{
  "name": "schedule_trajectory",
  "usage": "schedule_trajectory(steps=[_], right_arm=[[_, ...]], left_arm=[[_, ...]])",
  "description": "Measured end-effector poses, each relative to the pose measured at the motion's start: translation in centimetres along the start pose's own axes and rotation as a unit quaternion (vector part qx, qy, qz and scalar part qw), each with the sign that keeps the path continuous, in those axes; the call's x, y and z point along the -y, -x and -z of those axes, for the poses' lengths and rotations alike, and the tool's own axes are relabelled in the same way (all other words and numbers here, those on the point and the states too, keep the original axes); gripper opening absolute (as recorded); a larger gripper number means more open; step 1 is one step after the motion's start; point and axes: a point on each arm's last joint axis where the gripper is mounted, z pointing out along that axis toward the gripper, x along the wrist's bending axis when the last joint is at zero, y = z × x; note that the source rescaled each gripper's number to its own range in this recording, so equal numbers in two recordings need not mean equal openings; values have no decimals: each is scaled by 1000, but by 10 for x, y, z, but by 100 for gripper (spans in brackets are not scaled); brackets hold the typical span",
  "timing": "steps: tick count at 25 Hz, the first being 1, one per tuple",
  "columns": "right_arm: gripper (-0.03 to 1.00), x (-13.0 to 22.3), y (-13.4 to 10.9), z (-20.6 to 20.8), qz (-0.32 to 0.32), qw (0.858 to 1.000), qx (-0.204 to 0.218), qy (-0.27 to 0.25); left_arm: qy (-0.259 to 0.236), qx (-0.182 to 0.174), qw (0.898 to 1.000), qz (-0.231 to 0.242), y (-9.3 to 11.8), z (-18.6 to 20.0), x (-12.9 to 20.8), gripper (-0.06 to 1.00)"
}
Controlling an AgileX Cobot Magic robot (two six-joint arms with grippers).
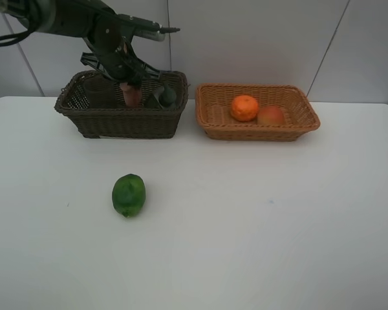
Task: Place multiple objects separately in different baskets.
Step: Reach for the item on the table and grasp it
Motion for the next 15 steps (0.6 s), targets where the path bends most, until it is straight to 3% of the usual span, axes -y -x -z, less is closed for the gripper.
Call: schedule_trajectory(steps=[1,4,6,9,15], right_arm=[[88,0,0,0,0,1000,0,0],[88,0,0,0,0,1000,0,0],[88,0,0,0,0,1000,0,0],[88,0,0,0,0,1000,0,0],[88,0,0,0,0,1000,0,0]], left_arm=[[-1,0,1000,0,0,0,0,49],[6,0,1000,2,-1,6,-4,79],[14,0,1000,3,-2,13,-8,91],[18,-4,1000,3,-5,25,-14,97],[8,-16,1000,8,-7,57,-23,98]])
